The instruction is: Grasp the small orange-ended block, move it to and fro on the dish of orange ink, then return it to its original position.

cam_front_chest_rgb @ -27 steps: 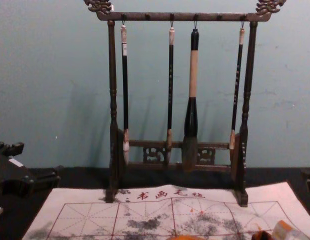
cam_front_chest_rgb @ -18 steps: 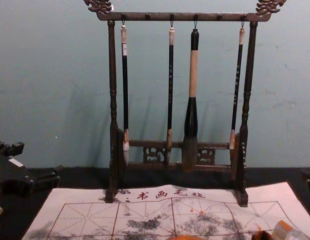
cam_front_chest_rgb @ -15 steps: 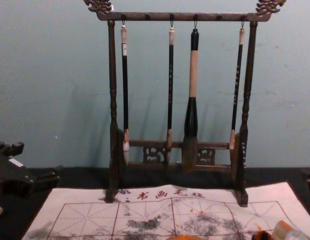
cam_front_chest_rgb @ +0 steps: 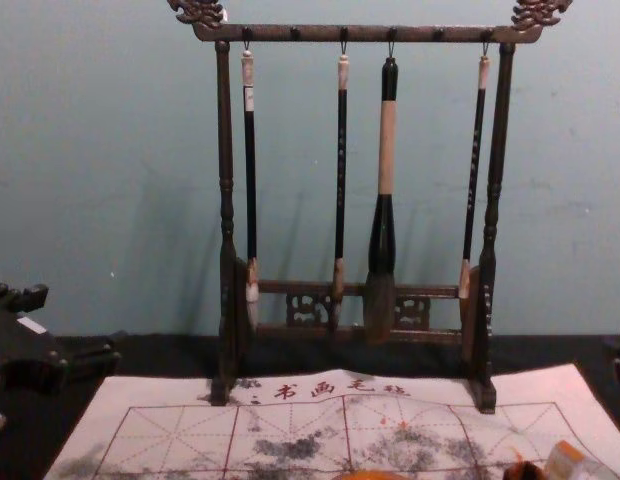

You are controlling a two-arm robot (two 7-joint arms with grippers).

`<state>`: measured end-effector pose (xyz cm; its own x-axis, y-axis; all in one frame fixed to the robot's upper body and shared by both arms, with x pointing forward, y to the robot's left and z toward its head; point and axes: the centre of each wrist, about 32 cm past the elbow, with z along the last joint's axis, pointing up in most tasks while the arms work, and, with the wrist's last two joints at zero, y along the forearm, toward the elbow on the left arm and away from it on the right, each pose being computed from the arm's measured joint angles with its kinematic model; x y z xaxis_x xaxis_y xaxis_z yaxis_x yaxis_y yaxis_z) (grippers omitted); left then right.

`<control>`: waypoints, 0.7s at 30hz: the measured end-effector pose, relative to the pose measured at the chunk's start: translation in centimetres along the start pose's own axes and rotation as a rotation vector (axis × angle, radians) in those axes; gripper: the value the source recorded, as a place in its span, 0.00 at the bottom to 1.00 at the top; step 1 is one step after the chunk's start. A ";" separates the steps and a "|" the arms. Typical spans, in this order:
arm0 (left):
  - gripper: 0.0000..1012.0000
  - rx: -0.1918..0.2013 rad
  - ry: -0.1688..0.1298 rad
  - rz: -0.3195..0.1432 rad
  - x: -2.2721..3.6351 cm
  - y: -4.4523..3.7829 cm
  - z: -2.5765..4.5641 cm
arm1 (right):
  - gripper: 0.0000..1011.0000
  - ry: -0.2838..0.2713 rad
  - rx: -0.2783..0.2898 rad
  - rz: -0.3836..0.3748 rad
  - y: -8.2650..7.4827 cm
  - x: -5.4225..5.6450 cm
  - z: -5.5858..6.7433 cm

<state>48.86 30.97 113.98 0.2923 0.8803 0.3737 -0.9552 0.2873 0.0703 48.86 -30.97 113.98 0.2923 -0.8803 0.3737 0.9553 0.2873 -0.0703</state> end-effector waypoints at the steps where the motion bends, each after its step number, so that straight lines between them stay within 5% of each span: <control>1: 1.00 0.000 0.000 0.000 0.00 0.00 0.00 | 0.99 0.000 0.000 0.000 0.0 0.0 0.0; 21: 1.00 0.000 0.000 0.000 0.00 0.00 0.00 | 0.99 0.000 0.000 0.000 0.0 0.0 0.0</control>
<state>48.86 30.97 113.98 0.2923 0.8803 0.3737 -0.9553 0.2873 0.0703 48.86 -30.97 113.98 0.2923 -0.8803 0.3737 0.9552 0.2873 -0.0703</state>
